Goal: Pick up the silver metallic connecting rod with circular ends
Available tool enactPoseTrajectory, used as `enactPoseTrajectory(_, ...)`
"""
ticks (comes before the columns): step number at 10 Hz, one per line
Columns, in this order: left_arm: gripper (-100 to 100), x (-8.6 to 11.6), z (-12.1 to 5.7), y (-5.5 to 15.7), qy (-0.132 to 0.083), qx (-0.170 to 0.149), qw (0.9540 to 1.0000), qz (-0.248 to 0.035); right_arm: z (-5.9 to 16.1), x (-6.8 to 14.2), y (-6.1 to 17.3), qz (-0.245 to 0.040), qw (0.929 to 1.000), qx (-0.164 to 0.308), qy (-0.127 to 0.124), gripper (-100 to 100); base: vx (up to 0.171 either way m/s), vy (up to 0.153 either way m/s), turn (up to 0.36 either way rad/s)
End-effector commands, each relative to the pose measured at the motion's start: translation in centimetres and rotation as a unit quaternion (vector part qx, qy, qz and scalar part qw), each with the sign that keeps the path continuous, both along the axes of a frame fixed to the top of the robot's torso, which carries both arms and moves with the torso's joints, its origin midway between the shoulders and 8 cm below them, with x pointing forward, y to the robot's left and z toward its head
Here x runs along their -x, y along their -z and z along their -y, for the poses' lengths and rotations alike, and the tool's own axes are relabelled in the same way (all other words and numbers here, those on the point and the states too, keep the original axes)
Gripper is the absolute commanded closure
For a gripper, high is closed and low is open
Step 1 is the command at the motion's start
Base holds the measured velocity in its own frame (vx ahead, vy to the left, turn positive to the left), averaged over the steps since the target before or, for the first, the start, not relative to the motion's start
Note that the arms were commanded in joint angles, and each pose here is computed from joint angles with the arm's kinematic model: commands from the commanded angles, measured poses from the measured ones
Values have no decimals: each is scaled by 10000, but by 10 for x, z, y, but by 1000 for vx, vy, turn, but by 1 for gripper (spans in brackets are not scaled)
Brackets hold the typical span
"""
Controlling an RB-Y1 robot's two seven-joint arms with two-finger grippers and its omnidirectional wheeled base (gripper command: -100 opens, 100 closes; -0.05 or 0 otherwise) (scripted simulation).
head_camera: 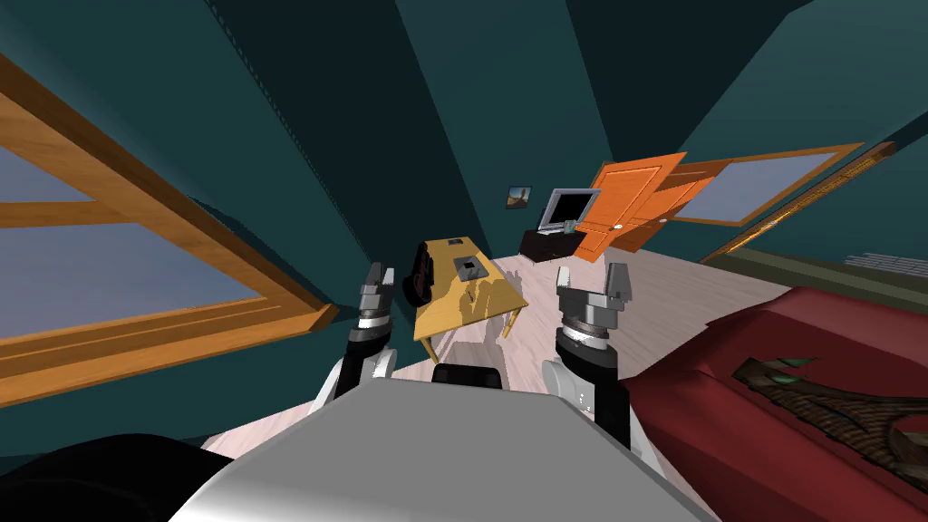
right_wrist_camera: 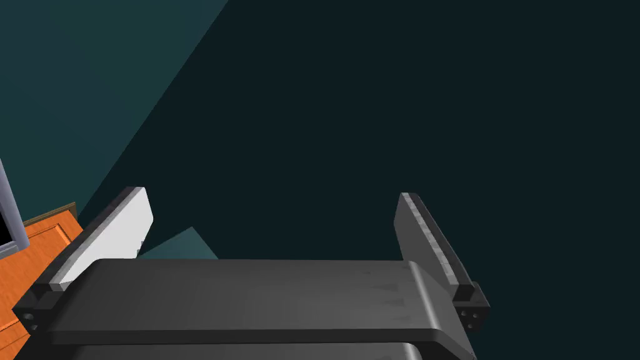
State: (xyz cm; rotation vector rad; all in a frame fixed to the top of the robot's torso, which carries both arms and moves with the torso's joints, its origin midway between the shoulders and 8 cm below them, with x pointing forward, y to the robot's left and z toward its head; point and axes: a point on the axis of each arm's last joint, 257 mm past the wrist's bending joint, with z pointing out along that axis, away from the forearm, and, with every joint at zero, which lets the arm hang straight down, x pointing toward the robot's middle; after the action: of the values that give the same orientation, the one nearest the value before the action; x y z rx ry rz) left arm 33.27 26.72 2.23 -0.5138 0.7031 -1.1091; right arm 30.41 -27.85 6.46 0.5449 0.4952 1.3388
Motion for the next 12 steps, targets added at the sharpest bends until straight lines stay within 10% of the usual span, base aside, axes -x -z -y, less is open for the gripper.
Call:
enactPoseTrajectory(1,-100,-5,0,8,54,-72,9999,-130,0,0,0,0,10000,0,0,0,0,-5,-74)
enactPoseTrajectory(5,-100,-33,-9,50,135,-159,9966,-794,0,0,0,0,10000,0,0,0,1,-15,-154)
enactPoseTrajectory(12,-100,-77,-43,139,4,3,9777,-2099,0,0,0,0,10000,0,0,0,3,-29,-214)
